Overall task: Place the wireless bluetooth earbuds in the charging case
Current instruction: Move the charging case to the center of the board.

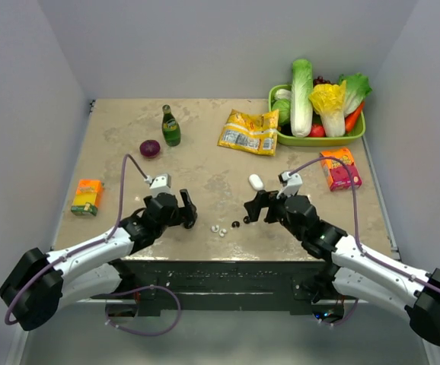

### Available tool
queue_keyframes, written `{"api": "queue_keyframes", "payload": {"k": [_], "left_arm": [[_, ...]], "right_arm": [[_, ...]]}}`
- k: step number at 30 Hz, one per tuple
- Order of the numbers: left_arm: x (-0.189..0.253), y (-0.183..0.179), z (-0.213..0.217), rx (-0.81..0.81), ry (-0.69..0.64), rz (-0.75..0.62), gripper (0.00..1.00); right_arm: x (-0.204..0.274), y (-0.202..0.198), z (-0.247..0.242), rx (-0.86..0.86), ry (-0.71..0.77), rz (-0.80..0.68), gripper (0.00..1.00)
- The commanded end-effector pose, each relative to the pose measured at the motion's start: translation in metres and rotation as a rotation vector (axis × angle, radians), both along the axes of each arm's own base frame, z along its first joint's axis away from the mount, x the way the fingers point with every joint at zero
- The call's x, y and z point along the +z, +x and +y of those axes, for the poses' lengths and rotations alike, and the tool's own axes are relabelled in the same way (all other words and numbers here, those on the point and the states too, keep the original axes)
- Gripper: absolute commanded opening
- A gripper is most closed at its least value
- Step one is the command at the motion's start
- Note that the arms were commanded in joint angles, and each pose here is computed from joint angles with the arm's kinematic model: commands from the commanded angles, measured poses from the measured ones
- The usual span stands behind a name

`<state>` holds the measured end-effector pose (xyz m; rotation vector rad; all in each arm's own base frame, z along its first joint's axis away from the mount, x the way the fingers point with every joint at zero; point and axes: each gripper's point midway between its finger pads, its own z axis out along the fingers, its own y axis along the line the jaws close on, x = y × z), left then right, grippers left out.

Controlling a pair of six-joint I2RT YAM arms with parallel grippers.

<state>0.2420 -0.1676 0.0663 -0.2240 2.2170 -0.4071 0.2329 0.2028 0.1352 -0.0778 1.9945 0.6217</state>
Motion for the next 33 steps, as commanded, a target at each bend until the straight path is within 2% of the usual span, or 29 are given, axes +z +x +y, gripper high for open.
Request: {"api": "queue_keyframes", "payload": {"k": [1,3,6,7,8,9,12,24,33], "left_arm": [[-0.002,0.001,0.012,0.082,-0.004,-0.013,0.95],[-0.005,0.0,0.019,0.115,0.011,-0.007,0.83],[-0.005,-0.001,0.026,0.15,0.003,-0.013,0.73],[-0.004,-0.002,0.027,0.157,-0.001,-0.016,0.59],[-0.003,-0.002,0.028,0.166,-0.006,-0.019,0.53],[-0.003,-0.002,0.031,0.181,-0.001,-0.019,0.37],[-0.007,-0.004,0.036,0.199,0.015,-0.003,0.0],[-0.042,-0.017,0.036,0.178,0.04,0.086,0.0],[-0.048,-0.017,0.018,0.116,0.01,0.102,0.0]], "right_arm": [[0.04,0.006,0.008,0.021,0.053,-0.088,0.98],[0.041,0.007,0.007,0.017,0.049,-0.093,0.98],[0.04,0.008,0.008,0.02,0.042,-0.092,0.97],[0.04,0.008,0.008,0.02,0.04,-0.089,0.96],[0.039,0.008,0.009,0.022,0.04,-0.086,0.96],[0.039,0.008,0.01,0.024,0.039,-0.086,0.96],[0.041,0.007,0.01,0.028,0.042,-0.086,0.95],[0.046,0.006,0.008,0.028,0.05,-0.1,0.94],[0.048,0.004,0.006,0.028,0.051,-0.101,0.94]]}}
